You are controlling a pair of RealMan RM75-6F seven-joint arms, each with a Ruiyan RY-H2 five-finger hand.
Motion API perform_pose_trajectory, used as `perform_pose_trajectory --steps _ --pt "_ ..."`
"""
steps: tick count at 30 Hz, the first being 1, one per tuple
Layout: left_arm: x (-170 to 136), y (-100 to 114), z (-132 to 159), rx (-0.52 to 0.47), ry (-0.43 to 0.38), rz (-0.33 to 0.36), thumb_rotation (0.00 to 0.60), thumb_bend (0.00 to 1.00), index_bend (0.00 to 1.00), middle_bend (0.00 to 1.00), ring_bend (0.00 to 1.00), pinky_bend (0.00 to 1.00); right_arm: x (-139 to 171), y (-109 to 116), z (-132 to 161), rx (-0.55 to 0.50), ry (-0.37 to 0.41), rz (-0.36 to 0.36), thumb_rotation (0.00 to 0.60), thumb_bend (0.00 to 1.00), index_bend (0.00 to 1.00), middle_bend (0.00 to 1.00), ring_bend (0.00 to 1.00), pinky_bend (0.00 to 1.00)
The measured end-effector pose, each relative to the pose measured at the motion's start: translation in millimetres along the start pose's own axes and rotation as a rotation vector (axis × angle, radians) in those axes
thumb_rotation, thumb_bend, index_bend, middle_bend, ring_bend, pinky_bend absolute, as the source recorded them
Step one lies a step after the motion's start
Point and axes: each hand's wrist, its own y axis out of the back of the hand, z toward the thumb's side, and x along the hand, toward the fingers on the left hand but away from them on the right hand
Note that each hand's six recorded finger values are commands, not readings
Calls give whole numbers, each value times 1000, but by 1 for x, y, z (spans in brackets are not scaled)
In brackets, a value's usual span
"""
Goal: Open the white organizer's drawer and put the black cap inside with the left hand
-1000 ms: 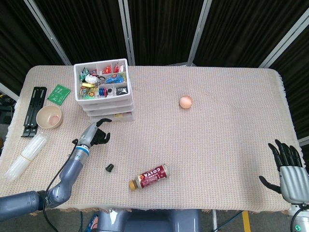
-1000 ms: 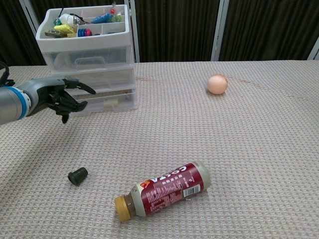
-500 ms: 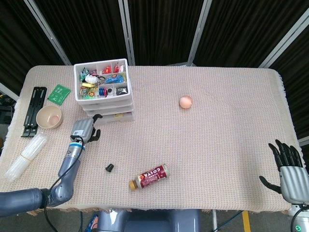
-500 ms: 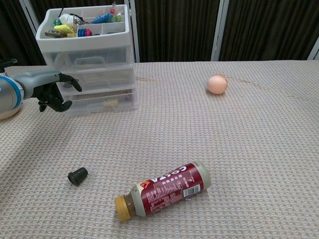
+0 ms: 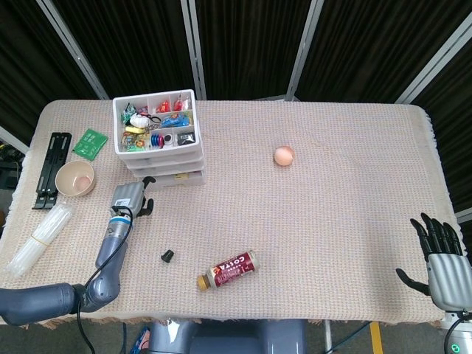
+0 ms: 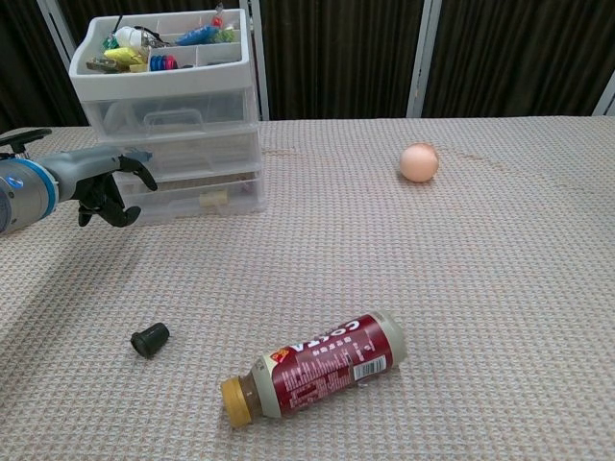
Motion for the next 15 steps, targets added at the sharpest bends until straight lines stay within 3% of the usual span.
perform_pose_trajectory --steps 15 --pt "2 -10 1 -40 13 -39 600 557 219 978 875 661 0 1 -1 0 -5 -2 600 69 89 0 0 0"
